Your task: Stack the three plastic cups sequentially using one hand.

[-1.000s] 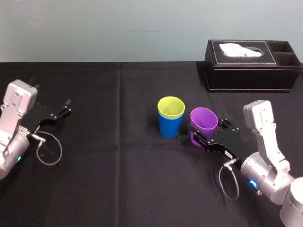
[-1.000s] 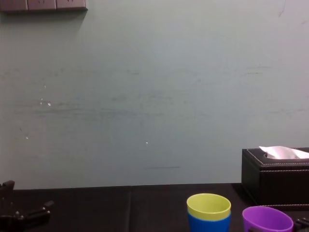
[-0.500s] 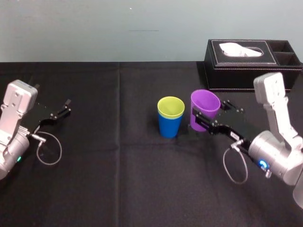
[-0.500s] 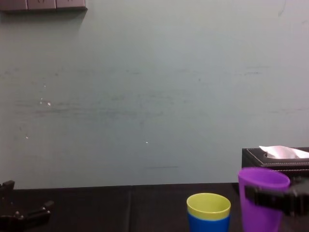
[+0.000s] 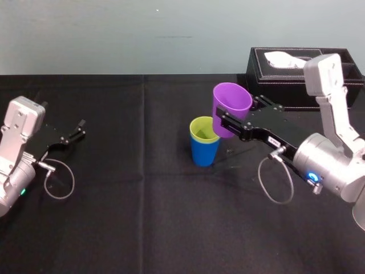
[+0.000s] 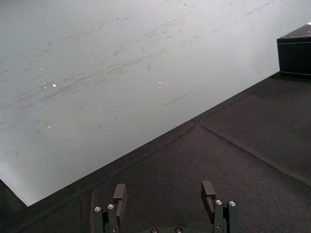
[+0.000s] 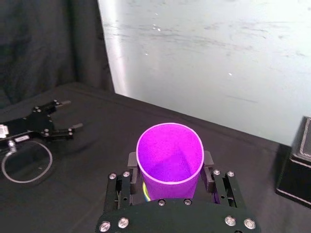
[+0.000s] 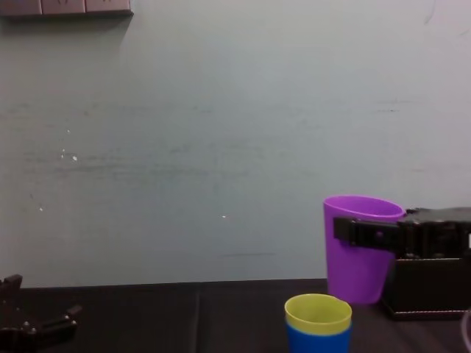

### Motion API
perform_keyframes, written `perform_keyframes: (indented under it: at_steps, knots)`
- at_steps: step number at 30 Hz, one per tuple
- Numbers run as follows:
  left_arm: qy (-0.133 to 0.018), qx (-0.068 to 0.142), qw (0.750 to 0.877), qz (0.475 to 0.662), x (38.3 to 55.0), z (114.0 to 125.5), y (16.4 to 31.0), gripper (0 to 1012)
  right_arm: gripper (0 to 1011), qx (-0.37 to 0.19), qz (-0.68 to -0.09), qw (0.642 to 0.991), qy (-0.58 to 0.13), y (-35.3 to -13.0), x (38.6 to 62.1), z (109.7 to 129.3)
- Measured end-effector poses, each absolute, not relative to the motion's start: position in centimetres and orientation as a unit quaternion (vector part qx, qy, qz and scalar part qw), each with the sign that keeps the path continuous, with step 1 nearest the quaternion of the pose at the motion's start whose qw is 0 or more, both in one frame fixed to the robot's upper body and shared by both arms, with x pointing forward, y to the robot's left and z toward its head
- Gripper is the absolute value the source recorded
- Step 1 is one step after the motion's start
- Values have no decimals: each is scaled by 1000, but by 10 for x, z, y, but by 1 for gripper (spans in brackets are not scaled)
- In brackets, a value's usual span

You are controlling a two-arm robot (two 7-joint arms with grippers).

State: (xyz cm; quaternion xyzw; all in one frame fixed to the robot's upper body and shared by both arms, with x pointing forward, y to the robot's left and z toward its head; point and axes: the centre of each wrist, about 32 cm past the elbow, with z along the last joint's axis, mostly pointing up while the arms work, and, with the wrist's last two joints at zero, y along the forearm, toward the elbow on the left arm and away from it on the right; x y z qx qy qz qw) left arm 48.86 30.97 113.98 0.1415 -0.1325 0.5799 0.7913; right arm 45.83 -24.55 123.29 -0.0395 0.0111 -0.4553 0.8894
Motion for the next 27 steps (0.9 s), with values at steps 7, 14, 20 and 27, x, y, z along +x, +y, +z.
perform_keyframes:
  at_steps: [7, 14, 20, 27]
  knots:
    - [-132, 141, 791, 580, 489, 1140, 310, 1011, 733, -35, -444, 895, 0, -233, 463, 1242]
    - [-132, 141, 791, 580, 489, 1140, 310, 1011, 734, -43, -438, 898, 2, -225, 468, 1242]
    - [-132, 141, 791, 580, 489, 1140, 310, 1011, 733, -48, -438, 898, 1, -220, 474, 1236]
    - [-132, 142, 791, 580, 489, 1140, 310, 1011, 734, -51, -444, 894, -2, -215, 480, 1230]
